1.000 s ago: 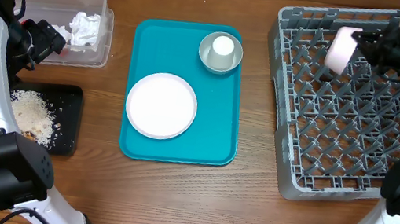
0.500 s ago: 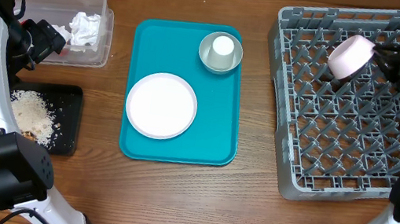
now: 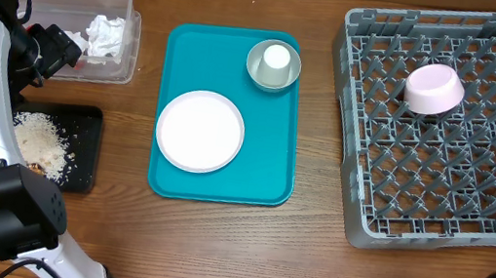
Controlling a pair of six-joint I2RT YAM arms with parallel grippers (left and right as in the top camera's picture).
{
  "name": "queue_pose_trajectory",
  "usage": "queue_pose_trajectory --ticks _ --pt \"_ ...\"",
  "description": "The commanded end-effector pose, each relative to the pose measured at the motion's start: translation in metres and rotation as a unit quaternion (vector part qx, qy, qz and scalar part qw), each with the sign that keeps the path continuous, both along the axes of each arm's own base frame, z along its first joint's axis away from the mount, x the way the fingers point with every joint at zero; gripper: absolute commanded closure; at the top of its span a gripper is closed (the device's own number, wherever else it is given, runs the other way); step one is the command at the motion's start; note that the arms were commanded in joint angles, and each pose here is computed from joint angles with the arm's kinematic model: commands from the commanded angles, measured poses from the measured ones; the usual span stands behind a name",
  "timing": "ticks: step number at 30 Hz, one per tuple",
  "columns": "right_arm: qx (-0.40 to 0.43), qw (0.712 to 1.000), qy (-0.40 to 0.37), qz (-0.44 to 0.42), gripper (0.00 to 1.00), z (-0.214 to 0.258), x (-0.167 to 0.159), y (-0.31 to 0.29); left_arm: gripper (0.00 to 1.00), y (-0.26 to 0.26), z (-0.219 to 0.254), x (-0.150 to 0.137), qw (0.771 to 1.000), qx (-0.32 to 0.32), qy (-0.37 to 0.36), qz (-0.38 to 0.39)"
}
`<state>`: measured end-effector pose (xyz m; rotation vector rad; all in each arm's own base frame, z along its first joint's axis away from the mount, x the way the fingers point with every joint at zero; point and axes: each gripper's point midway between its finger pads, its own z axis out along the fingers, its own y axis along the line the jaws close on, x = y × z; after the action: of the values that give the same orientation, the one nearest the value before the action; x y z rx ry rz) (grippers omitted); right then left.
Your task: Sort waste into correct bins and load items into the dishwasher
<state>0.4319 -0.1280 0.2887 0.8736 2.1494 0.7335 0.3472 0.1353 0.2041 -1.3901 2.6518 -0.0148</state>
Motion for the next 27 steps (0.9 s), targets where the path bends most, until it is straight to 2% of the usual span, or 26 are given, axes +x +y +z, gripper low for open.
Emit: queue_pose_trajectory --ticks 1,3,7,11,20,27 --pt "-0.071 0.997 -0.001 0.009 0.39 0.007 0.001 0.015 0.0 -0.001 -0.001 0.002 1.0 -0.002 0.0 0.003" --pt "-0.103 0.995 0.016 0.012 0.5 -0.001 0.008 0.027 0.0 -0.001 -0.001 0.002 1.0 -0.003 0.0 0.003" --pt "-0.182 0.981 0.056 0.028 0.79 -0.031 0.028 0.05 0.0 -0.001 -0.001 0.002 1.0 -0.003 0.0 0.003" --pt "-0.225 0.968 0.108 0.036 0.95 -0.075 0.045 0.068 0.0 -0.001 -0.001 0.002 1.0 -0.003 0.0 0.003" --pt "-0.22 0.956 0.185 0.057 0.96 -0.157 0.06 0.07 0.0 -0.001 -0.001 0.002 1.0 -0.003 0.0 0.003" --pt "-0.245 0.946 0.21 0.037 0.96 -0.169 0.056 0.051 0.0 -0.001 -0.001 0.002 1.0 -0.003 0.0 0.003"
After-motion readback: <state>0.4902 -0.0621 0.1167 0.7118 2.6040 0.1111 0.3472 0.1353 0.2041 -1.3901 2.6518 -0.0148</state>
